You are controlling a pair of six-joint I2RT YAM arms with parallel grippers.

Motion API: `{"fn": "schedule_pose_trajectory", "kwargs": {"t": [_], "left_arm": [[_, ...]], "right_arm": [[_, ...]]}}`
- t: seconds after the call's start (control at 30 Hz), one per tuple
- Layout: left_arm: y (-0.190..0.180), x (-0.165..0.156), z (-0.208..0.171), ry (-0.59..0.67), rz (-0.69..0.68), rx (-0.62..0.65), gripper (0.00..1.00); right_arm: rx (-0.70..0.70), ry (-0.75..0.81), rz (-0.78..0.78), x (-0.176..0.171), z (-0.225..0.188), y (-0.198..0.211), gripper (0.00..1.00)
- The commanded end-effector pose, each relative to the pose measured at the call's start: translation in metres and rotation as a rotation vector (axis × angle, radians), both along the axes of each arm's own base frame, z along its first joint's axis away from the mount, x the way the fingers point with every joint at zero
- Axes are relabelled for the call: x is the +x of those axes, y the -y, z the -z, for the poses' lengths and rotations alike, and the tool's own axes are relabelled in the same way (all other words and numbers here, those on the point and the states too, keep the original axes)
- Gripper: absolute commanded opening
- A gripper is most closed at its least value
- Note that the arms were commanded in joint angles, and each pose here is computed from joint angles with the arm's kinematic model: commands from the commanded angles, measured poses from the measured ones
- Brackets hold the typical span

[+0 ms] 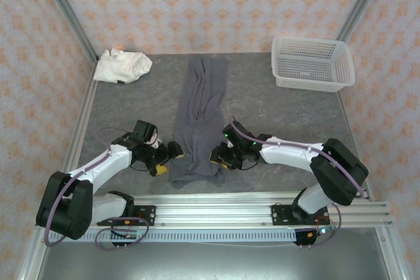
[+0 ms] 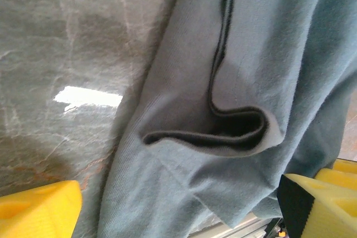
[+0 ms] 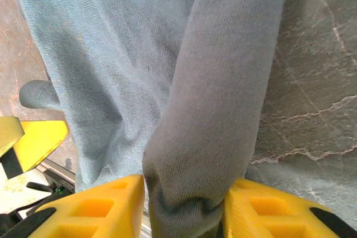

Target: Fold the inside-out t-shirt

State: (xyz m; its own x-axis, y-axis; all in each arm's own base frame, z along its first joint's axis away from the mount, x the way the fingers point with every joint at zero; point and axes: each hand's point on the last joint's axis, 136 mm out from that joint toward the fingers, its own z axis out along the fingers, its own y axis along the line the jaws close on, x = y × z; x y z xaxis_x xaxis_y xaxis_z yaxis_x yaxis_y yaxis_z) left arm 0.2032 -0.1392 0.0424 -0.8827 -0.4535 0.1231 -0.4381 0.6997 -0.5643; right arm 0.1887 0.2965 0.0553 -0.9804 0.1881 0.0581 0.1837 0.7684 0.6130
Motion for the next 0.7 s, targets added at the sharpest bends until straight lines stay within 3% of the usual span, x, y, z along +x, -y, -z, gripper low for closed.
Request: {"fn": "schedule_pose_trajectory", "kwargs": {"t": [0.0, 0.17, 0.3, 0.43, 0.67], "left_arm": [[-0.002, 0.004, 0.008, -0.007, -0.012, 0.029, 0.9], [0.001, 0.006, 0.018, -0.031, -0.006, 0.032, 0.77], [0.004, 0.01, 0.017, -0.013, -0.009, 0.026, 0.54], [0.006, 0.012, 0.025, -0.033, -0.001, 0.037, 0.42], [0.019, 0.035, 0.004, 0.067, -0.031, -0.006, 0.37]], "right_arm": [[-0.003, 0.04, 0.038, 0.016, -0.005, -0.005, 0.38], [-0.047, 0.02, 0.071, 0.016, 0.007, 0.002, 0.3], [-0.05, 0.025, 0.076, 0.016, 0.004, 0.004, 0.27], [-0.048, 0.015, 0.072, 0.015, 0.006, 0.002, 0.25], [-0.045, 0.019, 0.076, 0.015, 0.004, 0.003, 0.25]]}}
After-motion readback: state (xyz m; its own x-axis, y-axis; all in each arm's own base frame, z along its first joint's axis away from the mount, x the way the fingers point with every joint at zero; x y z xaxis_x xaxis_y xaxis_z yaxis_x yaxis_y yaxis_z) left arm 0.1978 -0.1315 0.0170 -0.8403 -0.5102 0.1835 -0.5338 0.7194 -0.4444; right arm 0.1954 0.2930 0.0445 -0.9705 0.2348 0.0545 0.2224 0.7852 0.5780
